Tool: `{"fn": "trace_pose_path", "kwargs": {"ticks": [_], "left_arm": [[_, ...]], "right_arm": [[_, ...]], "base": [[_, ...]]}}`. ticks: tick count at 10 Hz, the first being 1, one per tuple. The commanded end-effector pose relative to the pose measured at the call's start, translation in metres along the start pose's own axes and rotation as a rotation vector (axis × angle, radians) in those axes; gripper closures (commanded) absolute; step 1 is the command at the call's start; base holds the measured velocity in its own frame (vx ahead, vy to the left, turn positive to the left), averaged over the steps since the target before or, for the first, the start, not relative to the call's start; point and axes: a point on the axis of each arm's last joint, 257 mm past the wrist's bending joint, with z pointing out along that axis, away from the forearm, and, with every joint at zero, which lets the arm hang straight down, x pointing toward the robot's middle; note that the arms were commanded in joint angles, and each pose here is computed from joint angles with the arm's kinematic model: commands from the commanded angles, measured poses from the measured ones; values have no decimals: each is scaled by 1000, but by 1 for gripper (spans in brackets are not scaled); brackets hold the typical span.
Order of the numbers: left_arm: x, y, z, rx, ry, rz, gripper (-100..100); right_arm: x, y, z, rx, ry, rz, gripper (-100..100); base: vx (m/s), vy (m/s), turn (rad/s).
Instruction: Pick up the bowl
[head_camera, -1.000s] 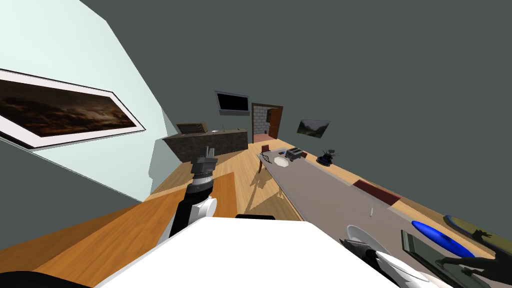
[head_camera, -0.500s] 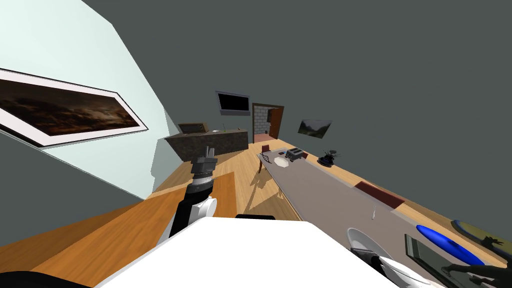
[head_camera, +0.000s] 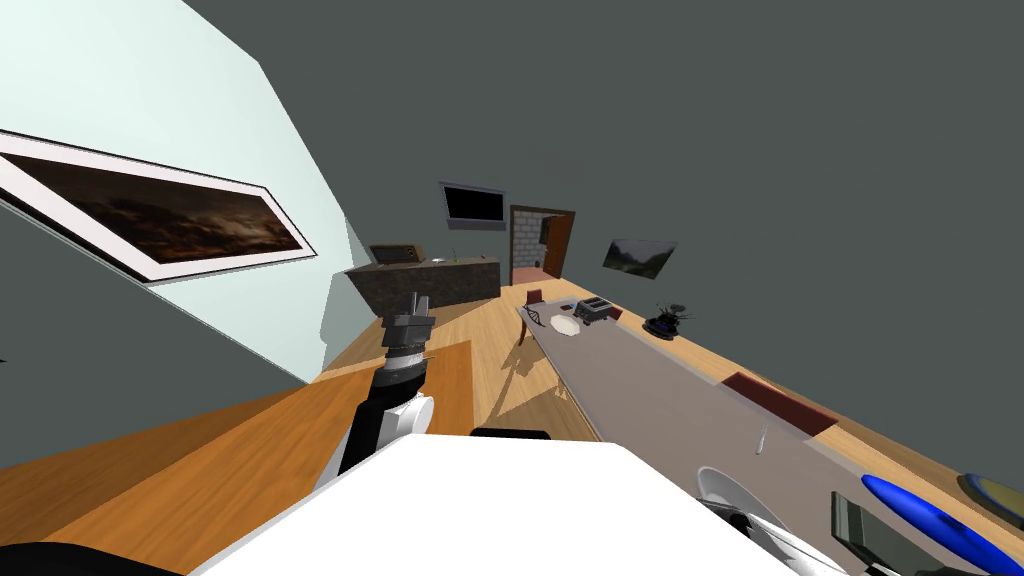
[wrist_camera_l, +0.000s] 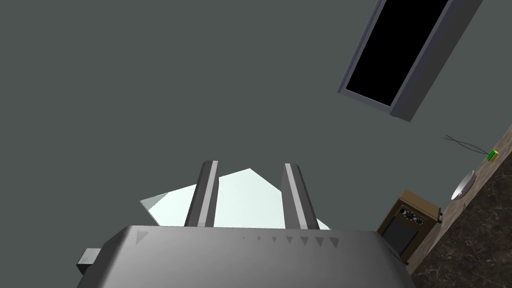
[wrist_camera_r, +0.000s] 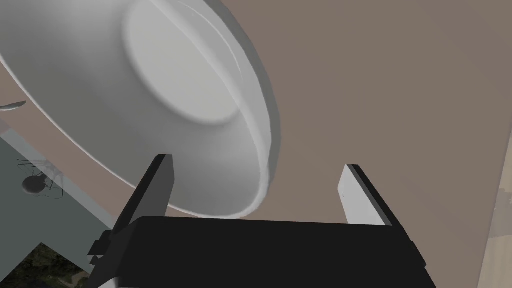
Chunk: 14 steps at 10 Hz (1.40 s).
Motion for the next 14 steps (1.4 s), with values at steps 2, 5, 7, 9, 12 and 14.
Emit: {"fn": "trace_pose_path", "kwargs": {"ticks": [2,5,7,9,12,14], "left_arm": [[0,0,0,0,0,0,0],[0,0,0,0,0,0,0],[0,0,0,0,0,0,0],[0,0,0,0,0,0,0],[0,0,0,0,0,0,0],[0,0,0,0,0,0,0]], "right_arm": [[-2,1,0,6,-1,-17,-100],[0,0,0,8,1,-11,100],[-1,1,0,5,0,-11,100],[0,0,0,6,1,-12,100],[-9,-16,-4,-3,-16,-43,100],[-9,-16,-4,-3,-16,-41,100]], "base": [[-37,-57,5],[0,-2,-1],[0,3,3],[0,0,0],[37,57,-100],[24,55,-21]]}}
